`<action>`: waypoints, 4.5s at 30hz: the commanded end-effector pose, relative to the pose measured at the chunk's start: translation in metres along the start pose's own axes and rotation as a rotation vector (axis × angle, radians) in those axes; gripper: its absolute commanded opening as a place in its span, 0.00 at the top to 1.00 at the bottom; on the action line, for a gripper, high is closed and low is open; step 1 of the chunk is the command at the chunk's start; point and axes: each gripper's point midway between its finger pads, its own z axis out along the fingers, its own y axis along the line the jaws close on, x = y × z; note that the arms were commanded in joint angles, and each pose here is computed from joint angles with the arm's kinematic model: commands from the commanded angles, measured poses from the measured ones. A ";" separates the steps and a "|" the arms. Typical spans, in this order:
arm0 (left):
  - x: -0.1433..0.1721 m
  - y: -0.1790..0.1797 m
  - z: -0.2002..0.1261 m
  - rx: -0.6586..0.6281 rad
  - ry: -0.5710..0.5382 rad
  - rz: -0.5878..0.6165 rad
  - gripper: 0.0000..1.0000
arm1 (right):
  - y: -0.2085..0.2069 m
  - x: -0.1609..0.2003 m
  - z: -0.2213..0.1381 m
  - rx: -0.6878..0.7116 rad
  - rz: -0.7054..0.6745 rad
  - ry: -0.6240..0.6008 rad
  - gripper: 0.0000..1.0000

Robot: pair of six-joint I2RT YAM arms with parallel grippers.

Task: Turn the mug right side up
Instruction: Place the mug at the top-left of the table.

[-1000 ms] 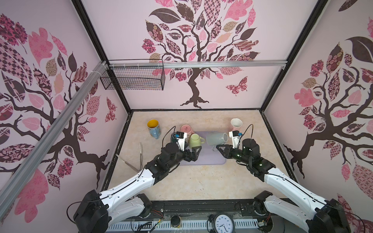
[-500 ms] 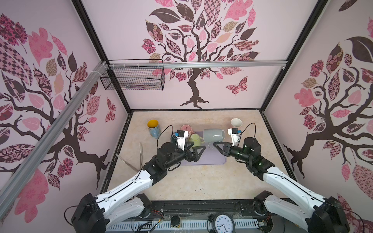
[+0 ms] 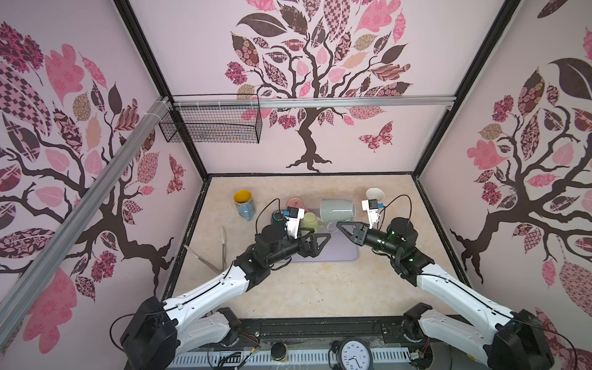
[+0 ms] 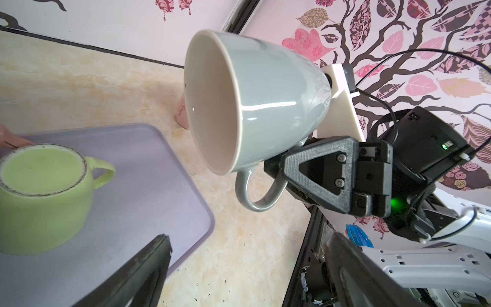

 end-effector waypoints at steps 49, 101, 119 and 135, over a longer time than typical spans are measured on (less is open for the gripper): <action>-0.022 -0.040 0.046 0.194 -0.021 -0.073 0.43 | 0.025 -0.009 -0.013 -0.123 -0.082 -0.084 1.00; -0.023 -0.046 0.049 0.221 -0.002 -0.062 0.93 | -0.017 0.015 0.003 0.011 -0.114 0.003 1.00; -0.031 -0.051 0.045 0.229 -0.035 -0.047 1.00 | -0.029 0.028 0.009 0.014 -0.058 0.058 1.00; -0.035 -0.058 0.034 0.230 -0.057 0.010 1.00 | -0.023 0.031 0.007 -0.027 -0.077 0.057 0.79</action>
